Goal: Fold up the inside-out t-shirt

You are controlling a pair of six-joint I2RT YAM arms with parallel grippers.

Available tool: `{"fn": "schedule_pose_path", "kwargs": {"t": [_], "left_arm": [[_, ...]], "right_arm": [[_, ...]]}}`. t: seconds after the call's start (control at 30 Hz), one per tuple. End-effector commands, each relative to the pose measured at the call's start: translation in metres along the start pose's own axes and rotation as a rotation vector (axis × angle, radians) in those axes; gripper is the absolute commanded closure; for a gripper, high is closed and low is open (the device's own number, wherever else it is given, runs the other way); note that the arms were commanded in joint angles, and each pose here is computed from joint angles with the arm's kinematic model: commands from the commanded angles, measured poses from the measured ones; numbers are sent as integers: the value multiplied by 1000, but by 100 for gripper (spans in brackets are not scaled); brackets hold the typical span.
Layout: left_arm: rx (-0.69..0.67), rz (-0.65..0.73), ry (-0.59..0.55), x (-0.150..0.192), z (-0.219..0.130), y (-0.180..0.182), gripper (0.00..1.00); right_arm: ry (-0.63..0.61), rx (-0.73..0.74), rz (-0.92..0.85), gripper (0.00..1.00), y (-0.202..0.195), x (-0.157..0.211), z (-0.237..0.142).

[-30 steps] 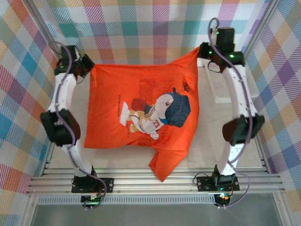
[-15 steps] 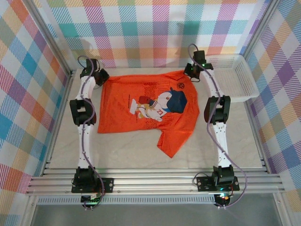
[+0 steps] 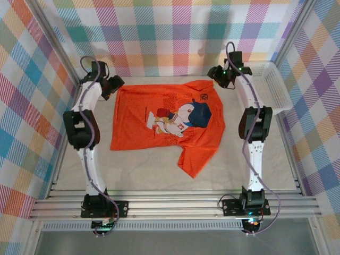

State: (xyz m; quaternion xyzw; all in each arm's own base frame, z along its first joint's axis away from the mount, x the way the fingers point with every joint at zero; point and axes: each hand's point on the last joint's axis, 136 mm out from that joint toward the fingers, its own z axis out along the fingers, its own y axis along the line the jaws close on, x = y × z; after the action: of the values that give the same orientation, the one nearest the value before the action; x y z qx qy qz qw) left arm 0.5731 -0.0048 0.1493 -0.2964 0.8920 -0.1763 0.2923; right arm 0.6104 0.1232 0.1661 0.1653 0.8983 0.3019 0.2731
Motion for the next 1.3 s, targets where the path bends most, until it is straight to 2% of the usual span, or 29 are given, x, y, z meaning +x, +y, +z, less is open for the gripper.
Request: {"fn": "schedule_pose_path", "kwargs": {"t": [0.0,0.1,0.2,0.3,0.4,0.63,0.73,0.87,0.97,1.03,1.13,1.27], "left_arm": [[191,27,58,58,-25,-49,17],[235,5,152,111,-21,-45,17],[207,-10,211,146,-5,-23,17],[129,-32,283,179,15,12,17],[54,-40,335,206,21,45,17],[-167,-4,390,253,-17,116,17],[-227,23,415,265,-38,134,17],[-228,35,418,270,-56,137,17],[-194,62,408,259,-63,122,17],[-163,84,388,243,-70,103,17],[-109,111,325,215,-79,74,17],[-43,119,230,185,-86,42,17]], "right_arm": [[156,-44,-75,50,32,78,-14],[218,-6,-80,47,14,128,-20],[256,10,-28,46,-12,166,-24],[304,70,21,46,-47,206,-30],[341,139,54,46,-82,245,-42],[412,307,138,47,-151,334,-92],[410,335,146,49,-159,353,-118],[358,363,129,50,-155,351,-147],[295,317,95,50,-131,328,-161],[234,244,62,50,-101,301,-162],[159,175,10,55,-64,259,-146],[73,113,-14,62,-30,203,-99]]}}
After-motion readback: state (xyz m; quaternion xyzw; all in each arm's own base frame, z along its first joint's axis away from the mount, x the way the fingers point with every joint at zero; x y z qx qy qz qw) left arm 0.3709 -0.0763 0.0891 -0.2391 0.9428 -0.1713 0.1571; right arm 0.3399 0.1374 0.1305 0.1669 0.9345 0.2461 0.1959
